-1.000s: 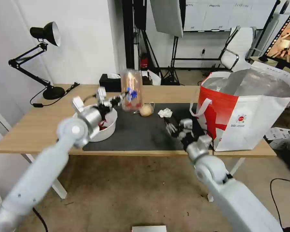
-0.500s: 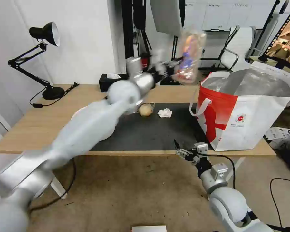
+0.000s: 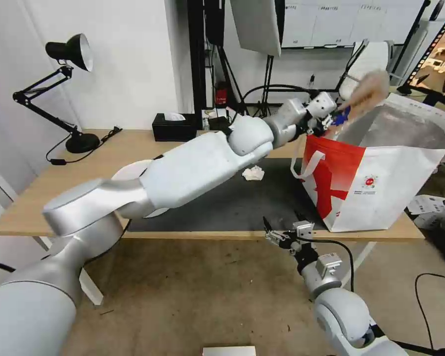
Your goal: Pick up the trash from the table and place it into the takeout bag.
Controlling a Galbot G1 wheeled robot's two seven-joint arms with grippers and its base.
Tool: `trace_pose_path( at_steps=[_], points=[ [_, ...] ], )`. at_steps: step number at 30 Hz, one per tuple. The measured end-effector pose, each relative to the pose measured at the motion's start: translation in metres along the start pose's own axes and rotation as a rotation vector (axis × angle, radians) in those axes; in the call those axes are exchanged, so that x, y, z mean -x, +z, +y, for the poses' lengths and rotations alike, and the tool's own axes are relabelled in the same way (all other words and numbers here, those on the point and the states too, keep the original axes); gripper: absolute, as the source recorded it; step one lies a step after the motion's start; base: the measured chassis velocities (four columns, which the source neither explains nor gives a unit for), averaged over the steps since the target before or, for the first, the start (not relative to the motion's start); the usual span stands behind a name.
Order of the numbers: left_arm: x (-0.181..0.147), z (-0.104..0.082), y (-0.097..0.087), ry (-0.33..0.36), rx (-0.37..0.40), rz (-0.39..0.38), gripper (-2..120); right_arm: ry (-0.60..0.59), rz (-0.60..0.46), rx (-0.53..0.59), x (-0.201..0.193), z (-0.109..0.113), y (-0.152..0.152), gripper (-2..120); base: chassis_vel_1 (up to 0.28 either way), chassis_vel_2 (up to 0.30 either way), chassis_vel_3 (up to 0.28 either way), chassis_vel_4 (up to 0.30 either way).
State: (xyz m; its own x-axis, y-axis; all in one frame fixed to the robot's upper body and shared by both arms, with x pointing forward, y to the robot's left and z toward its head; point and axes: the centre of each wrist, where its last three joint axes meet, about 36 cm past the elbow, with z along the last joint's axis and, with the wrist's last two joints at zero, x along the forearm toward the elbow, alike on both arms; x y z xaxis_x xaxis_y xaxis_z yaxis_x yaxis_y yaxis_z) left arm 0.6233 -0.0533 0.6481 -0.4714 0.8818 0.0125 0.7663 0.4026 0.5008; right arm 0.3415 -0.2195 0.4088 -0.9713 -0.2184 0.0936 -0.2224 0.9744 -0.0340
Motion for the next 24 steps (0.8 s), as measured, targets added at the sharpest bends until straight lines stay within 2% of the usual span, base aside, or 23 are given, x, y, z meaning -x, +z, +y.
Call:
trace_pose_path(
  at_steps=[3,8,9,12,13,16,17,19,20,21,24],
  points=[
    [0.001,-0.003,-0.002,0.009,-0.025,-0.002,2,-0.001,-0.002,-0.005,0.000,-0.002,0.000,100,0.000,0.000,0.000,0.000],
    [-0.004,-0.008,-0.006,0.011,-0.075,-0.010,21,-0.002,-0.003,-0.007,0.000,-0.003,0.000,100,0.000,0.000,0.000,0.000],
    [-0.004,-0.008,-0.006,0.011,-0.075,-0.010,21,-0.002,-0.003,-0.007,0.000,-0.003,0.000,100,0.000,0.000,0.000,0.000],
    [-0.016,-0.005,-0.006,0.009,-0.095,-0.017,36,0.005,-0.008,0.004,-0.005,-0.002,-0.003,100,0.000,0.000,0.000,0.000],
    [-0.016,-0.005,-0.006,0.009,-0.095,-0.017,36,0.005,-0.008,0.004,-0.005,-0.002,-0.003,100,0.000,0.000,0.000,0.000],
    [-0.038,0.004,-0.006,-0.016,-0.109,-0.028,52,0.006,-0.015,0.010,-0.006,-0.001,-0.005,100,0.000,0.000,0.000,0.000],
    [-0.038,0.004,-0.006,-0.016,-0.109,-0.028,52,0.006,-0.015,0.010,-0.006,-0.001,-0.005,100,0.000,0.000,0.000,0.000],
    [-0.063,0.006,-0.001,-0.063,-0.140,-0.037,62,0.004,-0.024,0.012,-0.005,0.000,-0.008,100,0.000,0.000,0.000,0.000],
    [-0.063,0.006,-0.001,-0.063,-0.140,-0.037,62,0.004,-0.024,0.012,-0.005,0.000,-0.008,100,0.000,0.000,0.000,0.000],
    [-0.078,0.006,0.004,-0.084,-0.149,-0.038,69,0.003,-0.027,0.010,-0.005,-0.001,-0.009,100,0.000,0.000,0.000,0.000],
    [-0.104,0.003,0.020,-0.122,-0.165,-0.039,77,0.002,-0.030,0.006,-0.004,-0.001,-0.010,100,0.000,0.000,0.000,0.000]
  ],
)
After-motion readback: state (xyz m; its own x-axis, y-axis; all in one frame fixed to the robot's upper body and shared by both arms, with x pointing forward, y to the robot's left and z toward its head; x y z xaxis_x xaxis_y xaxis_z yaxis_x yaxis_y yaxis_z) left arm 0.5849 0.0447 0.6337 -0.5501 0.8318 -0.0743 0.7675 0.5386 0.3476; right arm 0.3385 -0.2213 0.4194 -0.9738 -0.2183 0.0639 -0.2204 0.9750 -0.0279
